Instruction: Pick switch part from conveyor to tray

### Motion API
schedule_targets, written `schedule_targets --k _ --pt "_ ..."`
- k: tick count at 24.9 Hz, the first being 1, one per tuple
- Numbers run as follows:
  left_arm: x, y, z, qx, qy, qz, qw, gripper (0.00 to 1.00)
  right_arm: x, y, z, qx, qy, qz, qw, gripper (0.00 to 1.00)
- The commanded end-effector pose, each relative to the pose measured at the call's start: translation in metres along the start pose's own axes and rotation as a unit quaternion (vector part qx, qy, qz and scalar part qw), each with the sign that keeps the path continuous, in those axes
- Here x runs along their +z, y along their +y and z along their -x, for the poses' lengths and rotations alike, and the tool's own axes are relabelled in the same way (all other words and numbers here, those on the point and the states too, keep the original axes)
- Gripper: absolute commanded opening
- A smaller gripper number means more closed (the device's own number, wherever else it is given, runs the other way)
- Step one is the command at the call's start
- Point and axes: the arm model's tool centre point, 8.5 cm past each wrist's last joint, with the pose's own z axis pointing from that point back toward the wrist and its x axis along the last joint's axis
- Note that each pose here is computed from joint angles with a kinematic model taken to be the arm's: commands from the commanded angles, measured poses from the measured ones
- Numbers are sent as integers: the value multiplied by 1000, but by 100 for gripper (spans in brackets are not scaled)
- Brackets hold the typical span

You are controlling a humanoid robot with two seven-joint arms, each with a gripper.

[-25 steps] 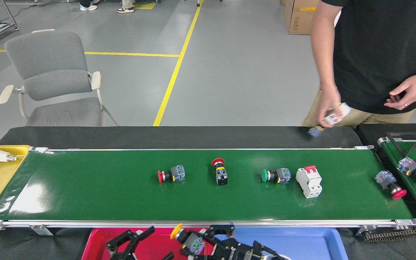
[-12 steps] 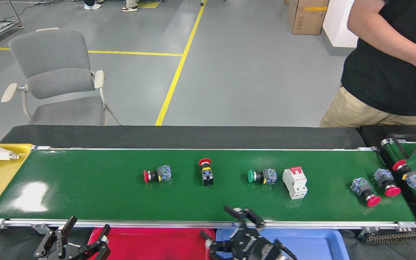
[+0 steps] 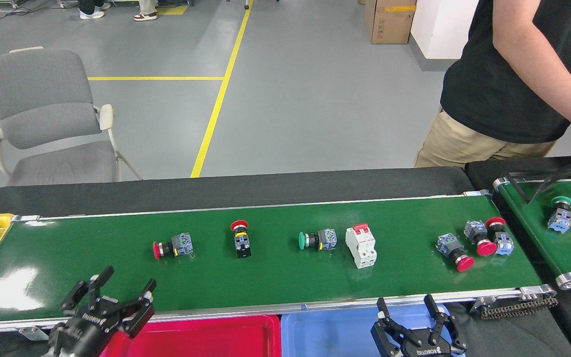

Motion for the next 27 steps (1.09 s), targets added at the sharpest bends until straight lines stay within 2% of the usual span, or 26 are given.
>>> schedule_targets --k 1,6,9,11,12,13,14,15,18,20,21,22,23,24,25,27 --pt "-7 5 14 -3 4 1 1000 100 -21 2 -15 6 -19 -4 1000 100" --pt "-23 -2 22 16 12 19 1000 100 -69 17 -46 24 -41 -35 998 100" --pt "-34 -3 31 28 20 26 999 100 -101 13 -73 16 -55 -39 998 100" --pt "-43 -1 38 37 26 31 999 100 -114 17 -80 20 -66 -53 996 98" --pt "-45 -3 39 42 28 34 998 100 -115 18 -87 18 -75 -56 995 89" --pt "-47 -3 41 44 29 36 998 100 -116 18 -91 17 -80 -57 995 73" --pt "-47 -5 42 47 30 39 998 100 -117 18 -95 21 -85 -57 995 43" --pt "-47 -5 42 47 31 39 998 100 -117 18 -96 25 -89 -58 994 26" --pt "-49 -6 40 50 29 39 998 100 -118 17 -87 31 -89 -58 994 5" --pt "-49 -6 38 52 29 38 997 97 -118 14 -83 29 -95 -53 994 2" --pt "-50 -6 38 53 28 38 997 93 -117 13 -85 21 -108 -53 993 2" --pt "-49 -6 37 55 28 38 997 78 -116 13 -87 10 -124 -53 991 2" --pt "-48 -8 37 56 25 38 997 53 -115 10 -86 0 -139 -49 989 2" --pt "-47 -9 37 58 24 38 997 38 -113 7 -81 -3 -149 -45 988 2" --pt "-47 -8 37 59 25 36 997 28 -110 -5 -63 -9 -170 -29 985 2" --pt "-45 -10 36 58 24 29 998 20 -88 -16 -30 -15 -213 -15 977 2"
